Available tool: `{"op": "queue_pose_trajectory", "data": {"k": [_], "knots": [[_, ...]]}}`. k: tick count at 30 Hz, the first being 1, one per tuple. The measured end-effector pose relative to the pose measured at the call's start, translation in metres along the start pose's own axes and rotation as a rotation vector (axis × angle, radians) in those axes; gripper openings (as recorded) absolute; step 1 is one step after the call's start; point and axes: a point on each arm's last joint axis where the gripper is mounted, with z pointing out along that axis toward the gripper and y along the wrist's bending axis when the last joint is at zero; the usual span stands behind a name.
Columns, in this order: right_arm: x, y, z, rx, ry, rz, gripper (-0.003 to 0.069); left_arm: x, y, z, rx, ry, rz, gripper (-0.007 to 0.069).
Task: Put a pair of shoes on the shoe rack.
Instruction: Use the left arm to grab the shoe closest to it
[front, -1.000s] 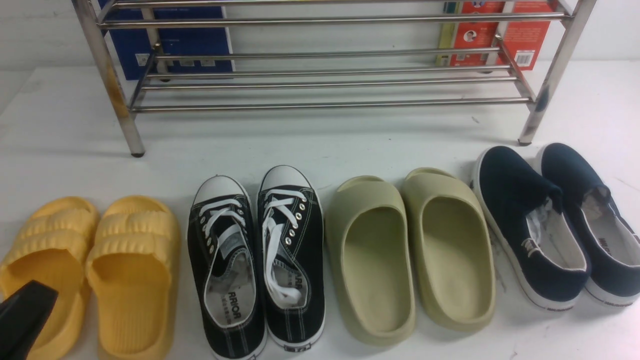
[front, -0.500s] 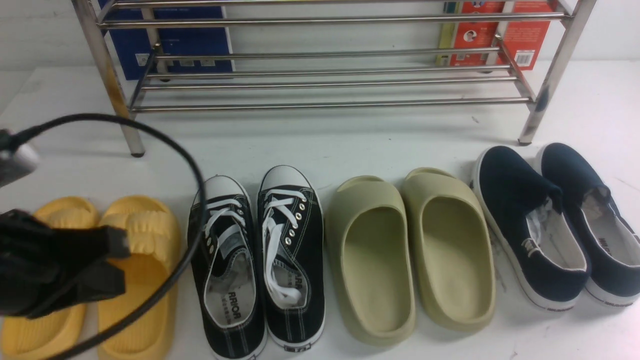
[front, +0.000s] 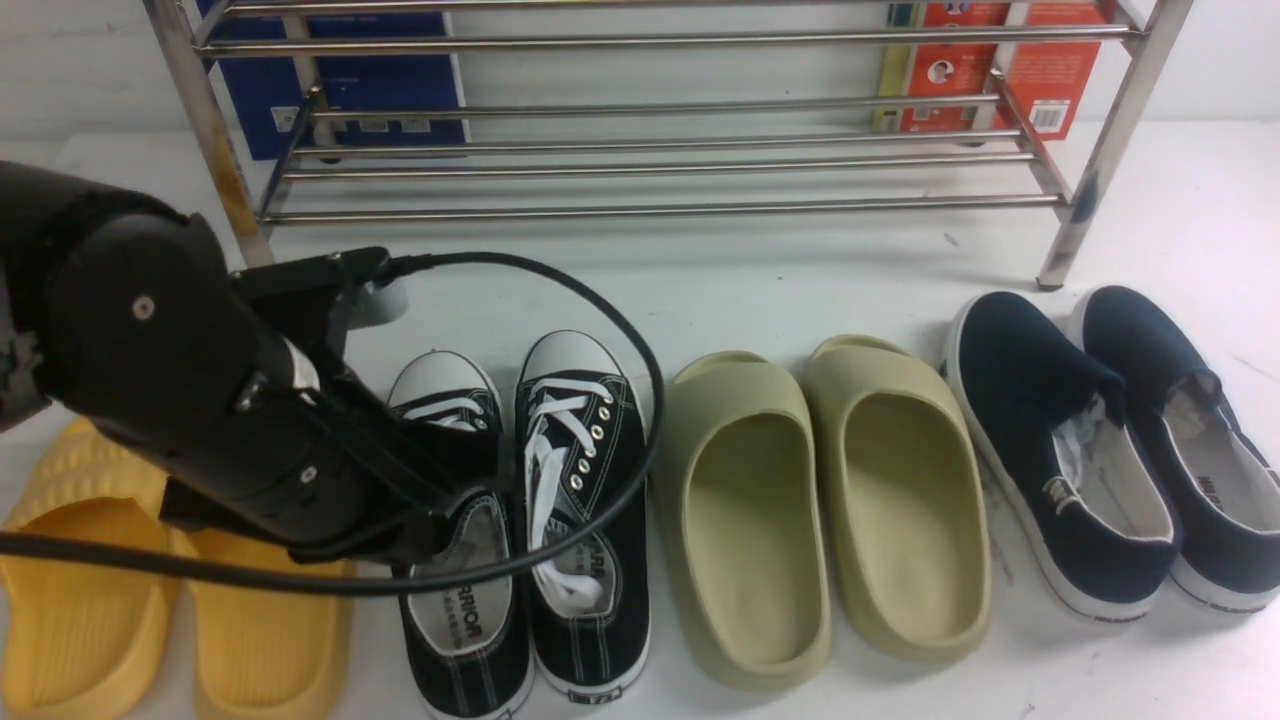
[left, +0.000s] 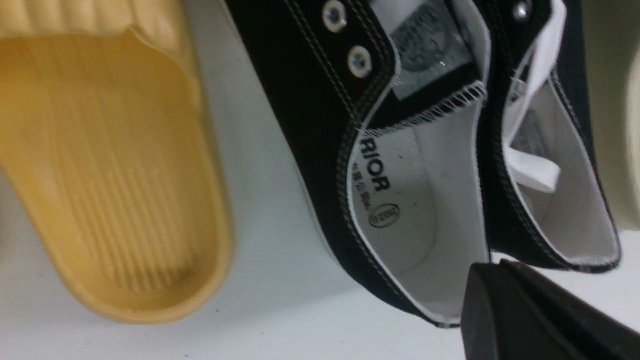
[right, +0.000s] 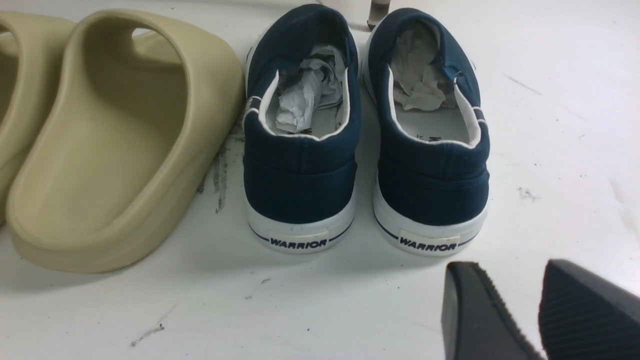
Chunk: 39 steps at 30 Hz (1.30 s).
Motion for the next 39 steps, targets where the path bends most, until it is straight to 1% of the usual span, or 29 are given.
{"op": "queue_pose_trajectory", "data": {"k": [1, 2, 3, 4, 5, 6, 7, 8, 9, 11, 14, 19, 23, 24, 25, 26, 29, 30, 34, 37, 39], "knots": [[0.000, 0.000, 0.000, 0.000, 0.000, 0.000, 0.0239, -0.001, 0.001, 0.003, -0.015, 0.003, 0.005, 0.0050], [0.000, 0.000, 0.000, 0.000, 0.000, 0.000, 0.0239, -0.002, 0.001, 0.004, -0.016, 0.003, 0.005, 0.0056], [0.000, 0.000, 0.000, 0.000, 0.000, 0.000, 0.0239, -0.003, 0.001, 0.010, -0.029, 0.015, 0.006, 0.0114], [0.000, 0.000, 0.000, 0.000, 0.000, 0.000, 0.0239, -0.003, 0.001, 0.011, -0.031, 0.018, 0.006, 0.0122], [0.000, 0.000, 0.000, 0.000, 0.000, 0.000, 0.0239, -0.004, 0.001, 0.014, -0.036, 0.026, 0.005, 0.0153], [0.000, 0.000, 0.000, 0.000, 0.000, 0.000, 0.0239, -0.005, 0.001, 0.022, -0.049, 0.047, -0.003, 0.0217], [0.000, 0.000, 0.000, 0.000, 0.000, 0.000, 0.0239, -0.005, 0.001, 0.029, -0.060, 0.065, -0.014, 0.0262], [0.000, 0.000, 0.000, 0.000, 0.000, 0.000, 0.0239, -0.006, 0.001, 0.030, -0.061, 0.067, -0.015, 0.0269], [0.000, 0.000, 0.000, 0.000, 0.000, 0.000, 0.0239, -0.007, 0.001, 0.039, -0.076, 0.089, -0.032, 0.0316], [0.000, 0.000, 0.000, 0.000, 0.000, 0.000, 0.0239, -0.007, 0.001, 0.050, -0.101, 0.118, -0.048, 0.0350], [0.000, 0.000, 0.000, 0.000, 0.000, 0.000, 0.0239, -0.008, 0.004, 0.064, -0.140, 0.144, -0.051, 0.0360], [0.000, 0.000, 0.000, 0.000, 0.000, 0.000, 0.0239, -0.010, 0.006, 0.085, -0.171, 0.167, -0.056, 0.0325], [0.000, 0.000, 0.000, 0.000, 0.000, 0.000, 0.0239, -0.010, 0.007, 0.098, -0.193, 0.188, -0.070, 0.0207], [0.000, 0.000, 0.000, 0.000, 0.000, 0.000, 0.0239, -0.010, 0.007, 0.099, -0.195, 0.190, -0.072, 0.0193], [0.000, 0.000, 0.000, 0.000, 0.000, 0.000, 0.0239, -0.010, 0.008, 0.100, -0.201, 0.189, -0.069, 0.0135], [0.000, 0.000, 0.000, 0.000, 0.000, 0.000, 0.0239, -0.010, 0.008, 0.100, -0.203, 0.191, -0.068, 0.0128], [0.000, 0.000, 0.000, 0.000, 0.000, 0.000, 0.0239, -0.009, 0.009, 0.100, -0.214, 0.194, -0.065, 0.0011], [0.000, 0.000, 0.000, 0.000, 0.000, 0.000, 0.0239, -0.009, 0.009, 0.100, -0.216, 0.196, -0.066, -0.0010], [0.000, 0.000, 0.000, 0.000, 0.000, 0.000, 0.0239, -0.009, 0.009, 0.094, -0.213, 0.187, -0.066, -0.0013], [0.000, 0.000, 0.000, 0.000, 0.000, 0.000, 0.0239, -0.009, 0.008, 0.080, -0.201, 0.169, -0.070, -0.0013], [0.000, 0.000, 0.000, 0.000, 0.000, 0.000, 0.0239, -0.005, 0.009, 0.054, -0.184, 0.148, -0.077, -0.0013]]}}
